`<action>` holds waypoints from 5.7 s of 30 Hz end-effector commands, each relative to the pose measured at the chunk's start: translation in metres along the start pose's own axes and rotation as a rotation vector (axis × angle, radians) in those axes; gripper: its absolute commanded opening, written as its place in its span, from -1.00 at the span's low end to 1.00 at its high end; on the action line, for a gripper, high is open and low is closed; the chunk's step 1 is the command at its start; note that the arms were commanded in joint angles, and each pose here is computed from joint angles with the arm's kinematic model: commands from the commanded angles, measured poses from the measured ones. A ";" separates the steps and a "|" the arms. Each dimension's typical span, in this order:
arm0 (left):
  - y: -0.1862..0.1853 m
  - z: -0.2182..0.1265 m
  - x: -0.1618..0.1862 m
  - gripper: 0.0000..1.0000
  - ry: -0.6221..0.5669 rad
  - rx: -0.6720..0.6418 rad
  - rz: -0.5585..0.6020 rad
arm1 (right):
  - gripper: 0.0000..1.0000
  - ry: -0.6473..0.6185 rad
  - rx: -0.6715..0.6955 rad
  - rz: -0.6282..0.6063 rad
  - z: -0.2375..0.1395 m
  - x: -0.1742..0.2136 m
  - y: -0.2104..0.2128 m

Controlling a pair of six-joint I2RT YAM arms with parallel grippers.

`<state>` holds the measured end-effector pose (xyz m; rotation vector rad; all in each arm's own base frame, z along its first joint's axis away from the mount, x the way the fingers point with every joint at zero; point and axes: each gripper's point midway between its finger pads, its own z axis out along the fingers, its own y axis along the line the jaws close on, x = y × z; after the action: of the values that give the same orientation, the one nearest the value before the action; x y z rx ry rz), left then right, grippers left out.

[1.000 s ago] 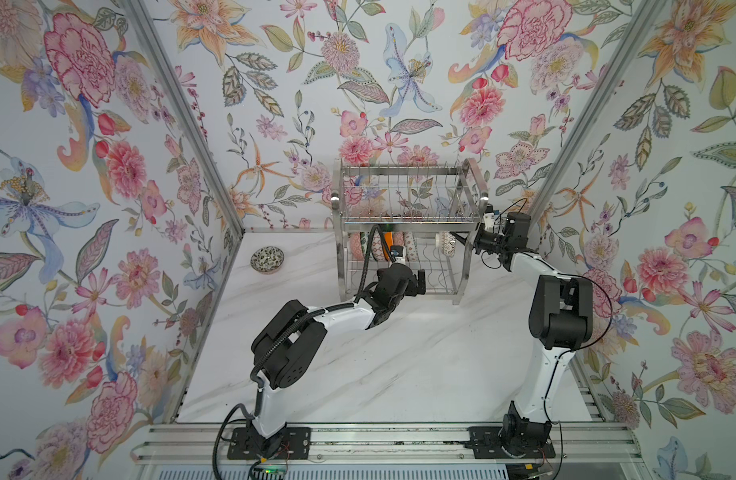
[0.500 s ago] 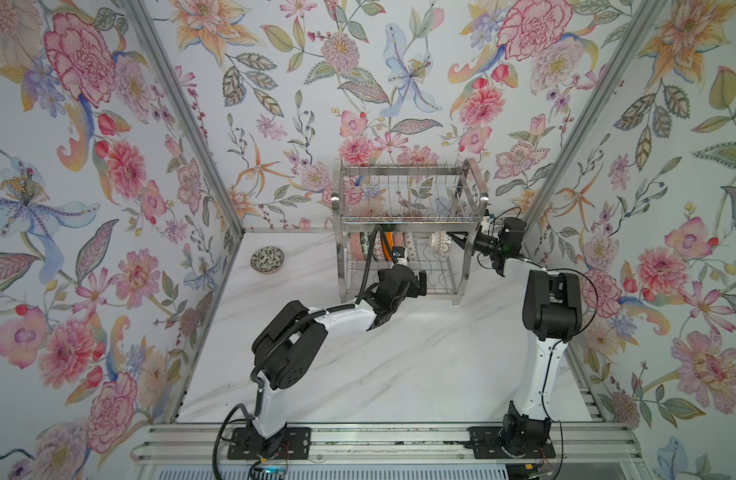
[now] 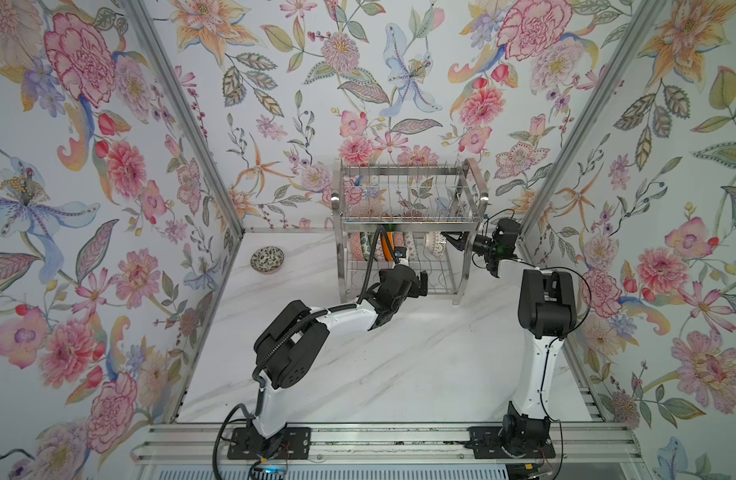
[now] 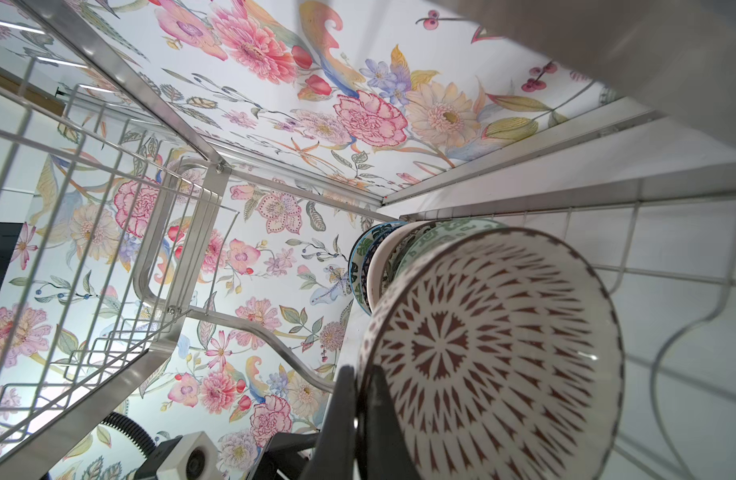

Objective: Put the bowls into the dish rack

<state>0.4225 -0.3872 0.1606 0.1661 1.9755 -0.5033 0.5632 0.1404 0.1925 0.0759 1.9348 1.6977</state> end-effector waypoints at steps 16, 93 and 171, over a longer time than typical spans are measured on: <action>-0.007 -0.002 -0.002 0.98 -0.012 -0.023 0.043 | -1.00 0.027 -0.046 -0.041 0.026 0.005 0.003; -0.007 -0.006 -0.001 0.98 0.006 -0.037 0.096 | -0.96 0.034 -0.034 0.010 0.048 0.026 -0.030; -0.004 -0.012 0.002 0.99 0.059 -0.077 0.161 | -0.34 -0.067 -0.027 -0.003 -0.008 0.001 -0.012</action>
<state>0.4142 -0.3826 0.1518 0.2822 2.0356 -0.3206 0.5666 0.1360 0.1558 0.1704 1.9041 1.7327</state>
